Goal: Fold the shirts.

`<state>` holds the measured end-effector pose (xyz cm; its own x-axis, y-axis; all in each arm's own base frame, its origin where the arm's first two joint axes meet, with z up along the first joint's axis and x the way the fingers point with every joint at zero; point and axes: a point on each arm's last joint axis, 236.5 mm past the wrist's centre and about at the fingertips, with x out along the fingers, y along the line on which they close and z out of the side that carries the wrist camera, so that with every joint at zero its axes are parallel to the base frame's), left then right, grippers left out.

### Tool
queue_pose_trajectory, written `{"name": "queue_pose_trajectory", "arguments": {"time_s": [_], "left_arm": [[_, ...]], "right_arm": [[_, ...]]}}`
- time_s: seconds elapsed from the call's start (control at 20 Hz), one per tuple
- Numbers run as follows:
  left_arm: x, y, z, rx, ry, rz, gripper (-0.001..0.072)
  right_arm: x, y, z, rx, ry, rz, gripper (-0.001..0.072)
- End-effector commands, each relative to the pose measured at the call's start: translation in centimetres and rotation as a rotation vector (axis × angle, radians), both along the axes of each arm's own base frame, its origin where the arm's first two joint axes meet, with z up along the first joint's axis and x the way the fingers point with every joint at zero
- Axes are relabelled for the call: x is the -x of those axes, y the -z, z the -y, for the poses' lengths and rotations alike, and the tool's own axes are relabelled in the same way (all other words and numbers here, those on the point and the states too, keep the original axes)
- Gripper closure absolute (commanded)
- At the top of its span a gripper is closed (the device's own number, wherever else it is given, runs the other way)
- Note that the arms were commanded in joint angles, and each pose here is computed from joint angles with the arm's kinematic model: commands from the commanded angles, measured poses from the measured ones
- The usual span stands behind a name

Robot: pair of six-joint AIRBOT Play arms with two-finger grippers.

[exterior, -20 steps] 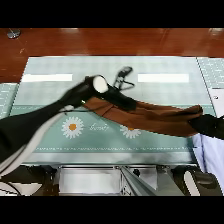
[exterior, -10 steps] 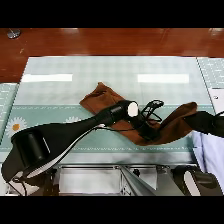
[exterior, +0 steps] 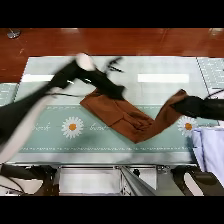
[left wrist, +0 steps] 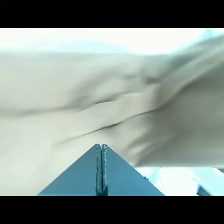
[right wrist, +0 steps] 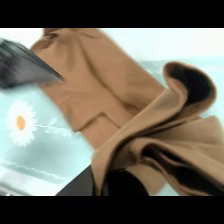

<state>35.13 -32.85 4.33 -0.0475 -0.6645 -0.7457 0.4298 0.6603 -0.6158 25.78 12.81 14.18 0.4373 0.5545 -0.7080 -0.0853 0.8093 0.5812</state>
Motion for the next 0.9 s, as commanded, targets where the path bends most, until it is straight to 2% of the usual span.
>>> {"name": "queue_pose_trajectory", "arguments": {"time_s": [0.0,0.15,0.3,0.5,0.8,0.85], "left_arm": [[-2.7,-4.4,-13.2,-0.051,-0.248,0.127,0.0685],[-0.1,-7.9,-21.4,-0.047,-0.473,0.273,0.0685],[4.7,-8.4,-24.2,-0.049,-0.581,0.341,0.0684],[7.7,-6.9,-24.4,-0.068,-0.593,0.365,0.0685],[7.0,-5.7,-24.3,-0.061,-0.599,0.315,0.0685],[6.6,-5.5,-24.4,-0.062,-0.607,0.312,0.0685]], "right_arm": [[-3.2,-0.4,-5.4,-0.025,-0.114,0.037,0.0684],[-6.5,1.0,-11.2,-0.028,-0.206,0.009,0.0683],[-10.2,3.6,-17.3,-0.021,-0.287,-0.019,0.0683],[-14.6,8.5,-23.3,-0.02,-0.312,-0.062,0.0683],[-13.9,15.3,-28.8,-0.009,-0.374,-0.189,0.0683],[-13.4,15.9,-29.3,-0.013,-0.385,-0.209,0.0632]]}}
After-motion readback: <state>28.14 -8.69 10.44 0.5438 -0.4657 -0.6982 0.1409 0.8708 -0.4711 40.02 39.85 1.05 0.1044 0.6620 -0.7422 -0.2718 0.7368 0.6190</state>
